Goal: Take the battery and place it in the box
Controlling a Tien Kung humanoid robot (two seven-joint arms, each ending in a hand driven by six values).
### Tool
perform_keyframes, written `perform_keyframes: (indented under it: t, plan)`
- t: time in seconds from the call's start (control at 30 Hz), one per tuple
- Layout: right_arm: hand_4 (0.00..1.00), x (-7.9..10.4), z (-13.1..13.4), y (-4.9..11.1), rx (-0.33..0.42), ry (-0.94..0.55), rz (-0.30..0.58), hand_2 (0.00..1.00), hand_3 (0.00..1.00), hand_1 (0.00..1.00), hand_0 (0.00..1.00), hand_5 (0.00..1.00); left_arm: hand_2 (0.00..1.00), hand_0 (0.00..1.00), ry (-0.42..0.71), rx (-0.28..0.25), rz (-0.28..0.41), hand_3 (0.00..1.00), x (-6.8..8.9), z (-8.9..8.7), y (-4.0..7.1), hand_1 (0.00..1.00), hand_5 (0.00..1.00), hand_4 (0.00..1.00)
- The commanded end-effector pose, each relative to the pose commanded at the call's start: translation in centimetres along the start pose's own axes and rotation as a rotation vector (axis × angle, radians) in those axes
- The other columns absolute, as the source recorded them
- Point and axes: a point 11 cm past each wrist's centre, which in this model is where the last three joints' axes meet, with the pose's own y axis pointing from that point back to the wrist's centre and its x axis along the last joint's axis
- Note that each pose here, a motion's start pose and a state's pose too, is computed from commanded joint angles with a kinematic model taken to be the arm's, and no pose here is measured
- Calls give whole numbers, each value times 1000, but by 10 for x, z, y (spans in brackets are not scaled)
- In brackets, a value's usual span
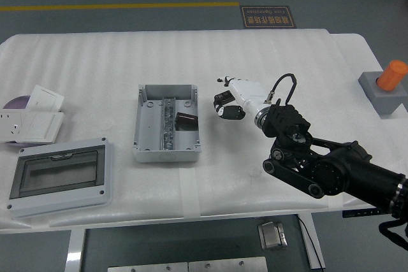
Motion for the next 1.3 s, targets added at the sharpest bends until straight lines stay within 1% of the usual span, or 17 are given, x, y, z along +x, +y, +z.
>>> perform_keyframes:
  t: [0.1,0.17,0.2,0.23,0.37,0.4,0.43,0.6,0.63,0.8,0.83,0.93,1.0,1.03,1.13,1.27,1.3]
  plan:
    - [468,5,-27,7,84,-39,6,819,860,652,363,312,512,626,1,3,1,554,1,0,0,673,396,559]
    - [468,5,-48,13,149,-67,-4,819,860,652,363,312,512,626,3,5,1,554,1,-1,0,673,396,559]
    - [468,4,-59,17,184,-75,-11,819,860,652,363,312,512,626,3,6,1,554,1,-1,0,673,396,559]
    - [473,2,-71,22,223,-80,-17,823,876,655,404,311,510,626,3,7,1,554,1,-1,0,674,397,561]
    - [473,-6,-111,39,353,-61,-36,823,876,655,404,311,510,626,3,9,-1,554,1,-2,0,674,397,561]
    - [473,-8,-114,40,363,-53,-41,823,876,655,404,311,510,626,3,9,-1,554,1,-2,0,674,397,561]
    - [583,-12,-117,41,371,-34,-49,867,985,784,829,382,507,626,3,10,-1,554,2,-2,0,673,400,564]
    - [583,-20,-118,41,373,17,-63,867,985,784,829,382,507,626,2,19,-3,554,2,-4,0,673,400,564]
    - [722,-21,-117,41,371,22,-61,976,998,961,998,467,506,627,1,21,-4,554,2,-5,0,671,405,569]
    - [722,-23,-113,37,353,40,-63,976,998,961,998,467,506,627,1,23,-4,554,2,-6,0,671,405,569]
    - [733,-23,-111,36,349,42,-65,971,998,924,998,480,484,626,1,23,-4,550,2,-5,0,667,404,565]
    - [733,-24,-108,35,338,45,-69,971,998,924,998,480,484,626,1,21,-4,550,2,-5,0,667,404,565]
    - [733,-17,-104,34,329,41,-55,971,998,924,998,480,484,626,1,20,-5,550,2,-4,0,667,404,565]
    - [736,-11,-101,33,323,35,-41,962,998,903,998,491,484,625,1,19,-5,550,2,-4,0,665,406,549]
    - [736,12,-86,29,292,12,17,962,998,903,998,491,484,625,1,18,-4,550,2,-4,0,665,406,549]
    - [734,39,-43,24,190,-46,79,953,998,889,998,499,485,624,5,21,-5,550,2,-6,0,667,405,550]
    - [734,44,-26,24,150,-70,92,953,998,889,998,499,485,624,6,23,-6,550,1,-8,-1,667,405,550]
